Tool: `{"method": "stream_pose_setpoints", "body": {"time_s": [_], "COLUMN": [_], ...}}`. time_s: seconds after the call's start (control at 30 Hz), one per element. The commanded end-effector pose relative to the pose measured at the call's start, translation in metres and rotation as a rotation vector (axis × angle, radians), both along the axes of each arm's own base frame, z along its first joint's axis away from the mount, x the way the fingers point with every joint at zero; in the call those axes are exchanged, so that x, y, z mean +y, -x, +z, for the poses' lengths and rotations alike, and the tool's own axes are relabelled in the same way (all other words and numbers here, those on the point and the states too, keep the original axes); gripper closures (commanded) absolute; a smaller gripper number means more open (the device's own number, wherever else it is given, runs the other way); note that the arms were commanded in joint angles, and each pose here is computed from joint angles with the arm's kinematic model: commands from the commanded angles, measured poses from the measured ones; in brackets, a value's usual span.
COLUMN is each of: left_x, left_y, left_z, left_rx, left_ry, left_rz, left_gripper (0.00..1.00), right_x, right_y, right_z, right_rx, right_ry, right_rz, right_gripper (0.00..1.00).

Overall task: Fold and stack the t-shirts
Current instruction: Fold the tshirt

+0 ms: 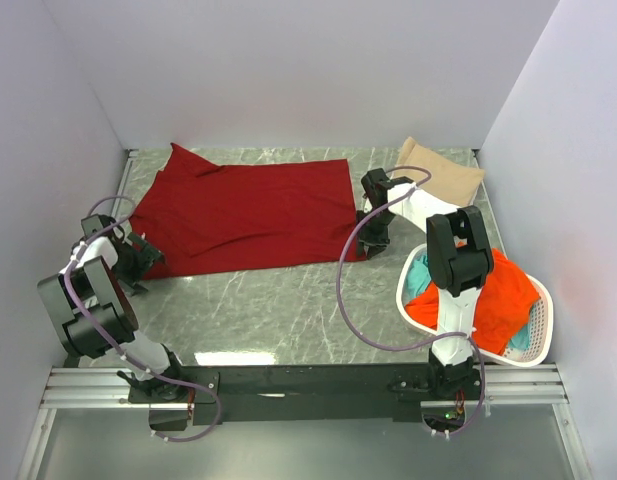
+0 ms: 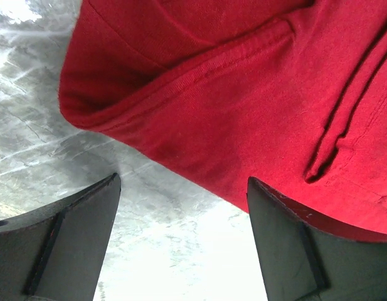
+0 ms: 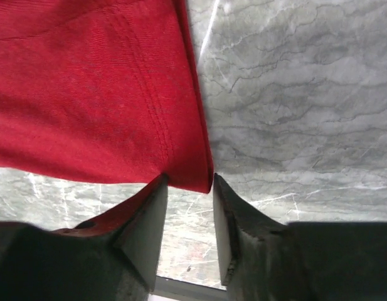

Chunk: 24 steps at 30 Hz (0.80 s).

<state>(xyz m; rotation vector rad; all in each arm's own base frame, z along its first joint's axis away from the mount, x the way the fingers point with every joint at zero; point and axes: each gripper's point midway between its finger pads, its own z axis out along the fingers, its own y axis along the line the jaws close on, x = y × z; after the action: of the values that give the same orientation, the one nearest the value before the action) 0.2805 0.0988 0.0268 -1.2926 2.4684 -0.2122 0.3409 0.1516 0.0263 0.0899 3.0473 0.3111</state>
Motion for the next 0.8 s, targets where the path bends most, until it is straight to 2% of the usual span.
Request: {"method": "stream_pose_setpoints", "body": {"time_s": [0.0, 0.1, 0.17, 0.2, 0.27, 0.77], "left_x": [0.004, 0.010, 0.012, 0.014, 0.016, 0.025], "left_y": [-0.006, -0.004, -0.003, -0.002, 0.000, 0.008], "left_z": [-0.001, -0.006, -0.010, -0.011, -0.014, -0.028], "left_rx": [-0.035, -0.027, -0.019, -0.019, -0.009, 0.026], "left_ry": [0.006, 0.004, 0.011, 0.010, 0.012, 0.000], "left_rz": [0.010, 0.026, 0.033, 0.039, 0.045, 0.068], "left_gripper": [0.13, 0.12, 0.12, 0.12, 0.12, 0.11], "right_x": [-0.001, -0.003, -0.006, -0.008, -0.012, -0.029], "right_y": [-0.005, -0.004, -0.005, -0.006, -0.007, -0.021], "right_z": [-0.008, -0.010, -0.011, -0.011, -0.010, 0.003], "right_rx": [-0.005, 0.001, 0.003, 0.003, 0.000, -0.034], "right_ry": [-0.001, 0.010, 0.018, 0.023, 0.033, 0.102], "right_rz": [-0.010, -0.008, -0.008, -0.016, -0.020, -0.043], "right_gripper": [0.60, 0.72, 0.82, 0.91, 0.98, 1.00]}}
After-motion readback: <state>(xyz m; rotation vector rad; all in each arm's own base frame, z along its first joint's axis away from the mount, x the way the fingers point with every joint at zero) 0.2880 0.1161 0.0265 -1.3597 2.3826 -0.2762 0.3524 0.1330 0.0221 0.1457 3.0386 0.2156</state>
